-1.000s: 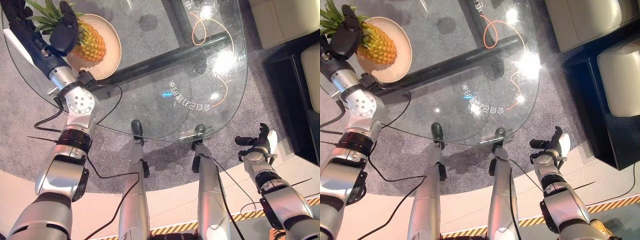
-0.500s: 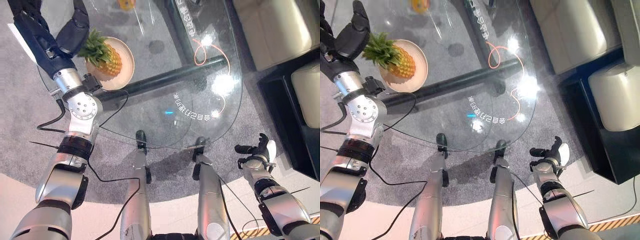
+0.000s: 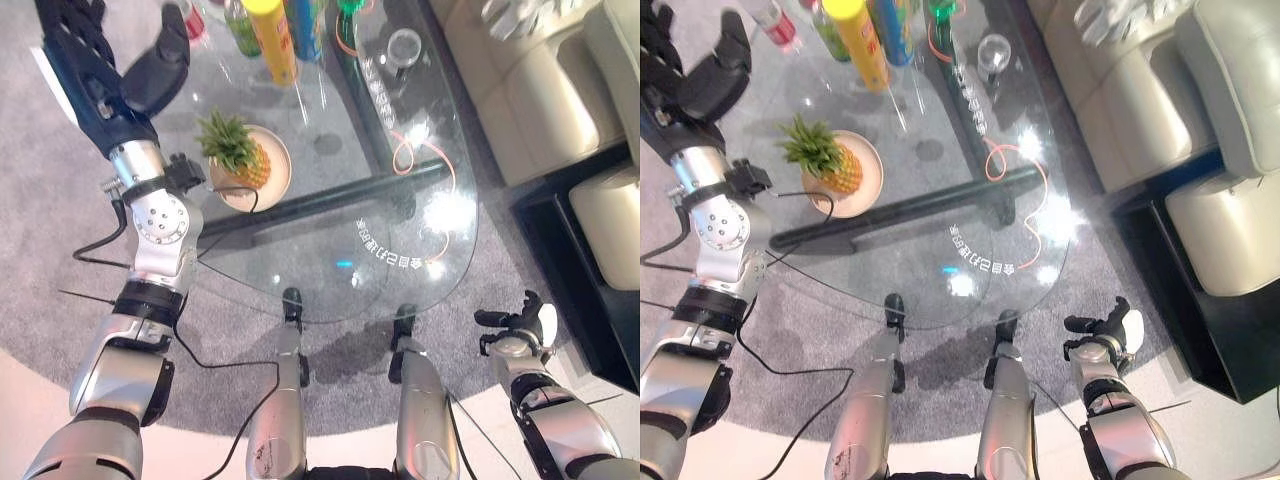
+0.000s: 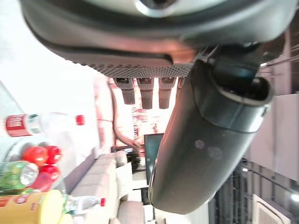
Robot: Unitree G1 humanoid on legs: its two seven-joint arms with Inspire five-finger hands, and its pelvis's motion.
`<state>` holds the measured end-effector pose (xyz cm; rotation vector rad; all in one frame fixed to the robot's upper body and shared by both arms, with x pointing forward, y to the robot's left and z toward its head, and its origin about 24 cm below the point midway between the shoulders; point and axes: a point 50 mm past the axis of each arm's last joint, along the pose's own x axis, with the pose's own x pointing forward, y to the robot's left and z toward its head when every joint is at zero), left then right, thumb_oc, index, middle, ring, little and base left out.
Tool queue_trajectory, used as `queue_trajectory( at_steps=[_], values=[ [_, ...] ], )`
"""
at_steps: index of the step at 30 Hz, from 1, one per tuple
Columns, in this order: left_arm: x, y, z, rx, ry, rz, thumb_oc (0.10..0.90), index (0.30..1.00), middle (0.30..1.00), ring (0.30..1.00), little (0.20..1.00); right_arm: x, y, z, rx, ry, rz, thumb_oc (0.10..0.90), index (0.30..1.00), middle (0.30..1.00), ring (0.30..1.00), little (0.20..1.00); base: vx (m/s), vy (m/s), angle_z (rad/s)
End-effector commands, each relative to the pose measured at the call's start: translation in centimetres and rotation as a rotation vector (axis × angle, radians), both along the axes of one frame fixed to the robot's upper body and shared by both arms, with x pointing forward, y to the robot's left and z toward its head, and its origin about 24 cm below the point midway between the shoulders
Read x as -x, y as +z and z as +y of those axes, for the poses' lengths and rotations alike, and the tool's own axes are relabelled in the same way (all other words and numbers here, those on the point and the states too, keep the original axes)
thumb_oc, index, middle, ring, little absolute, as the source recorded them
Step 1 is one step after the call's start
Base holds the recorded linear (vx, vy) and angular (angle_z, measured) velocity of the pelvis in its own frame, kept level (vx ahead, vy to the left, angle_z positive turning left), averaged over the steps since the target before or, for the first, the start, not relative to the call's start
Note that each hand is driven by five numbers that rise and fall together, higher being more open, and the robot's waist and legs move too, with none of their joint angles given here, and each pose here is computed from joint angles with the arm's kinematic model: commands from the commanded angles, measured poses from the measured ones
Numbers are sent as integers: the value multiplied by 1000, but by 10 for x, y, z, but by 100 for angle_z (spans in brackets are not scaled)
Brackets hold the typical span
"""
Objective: Pick up the fruit to the plate
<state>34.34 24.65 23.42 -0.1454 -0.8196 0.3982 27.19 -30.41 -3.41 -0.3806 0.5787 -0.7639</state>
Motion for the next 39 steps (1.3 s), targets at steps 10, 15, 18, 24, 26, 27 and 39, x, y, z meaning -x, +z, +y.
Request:
queue_trajectory(
  at_steps=[10, 15, 18, 24, 26, 27, 39],
  values=[
    [63, -213, 70, 228, 27, 838, 800, 900, 900, 900, 900, 141, -78, -21, -32, -50, 416, 800, 900, 900, 900, 900, 254, 15, 5],
    [115, -286, 76, 234, 39, 1244, 800, 900, 900, 900, 900, 162, -91, -14, -63, 67, 578, 800, 900, 900, 900, 900, 180, 31, -1],
    [159, -330, 65, 235, -20, 1548, 800, 900, 900, 900, 900, 167, -99, -2, -86, 158, 646, 800, 900, 900, 900, 900, 106, 29, -1],
    [209, -369, 37, 74, -178, 1922, 800, 900, 900, 900, 900, 175, -111, 16, -178, 305, 799, 800, 900, 900, 900, 900, 39, 48, -4],
    [221, -378, 26, -36, -266, 2027, 800, 900, 900, 900, 900, 175, -113, 21, -186, 373, 834, 800, 900, 900, 900, 900, -10, 51, 0],
    [225, -380, 22, -76, -295, 2068, 800, 900, 900, 900, 900, 174, -114, 23, -190, 391, 842, 800, 900, 900, 900, 900, -15, 39, 0],
    [230, -389, -1, -88, -399, 2149, 800, 900, 900, 900, 900, 164, -117, 40, -183, 490, 891, 800, 900, 900, 900, 900, -1, 3, 0]
  ],
)
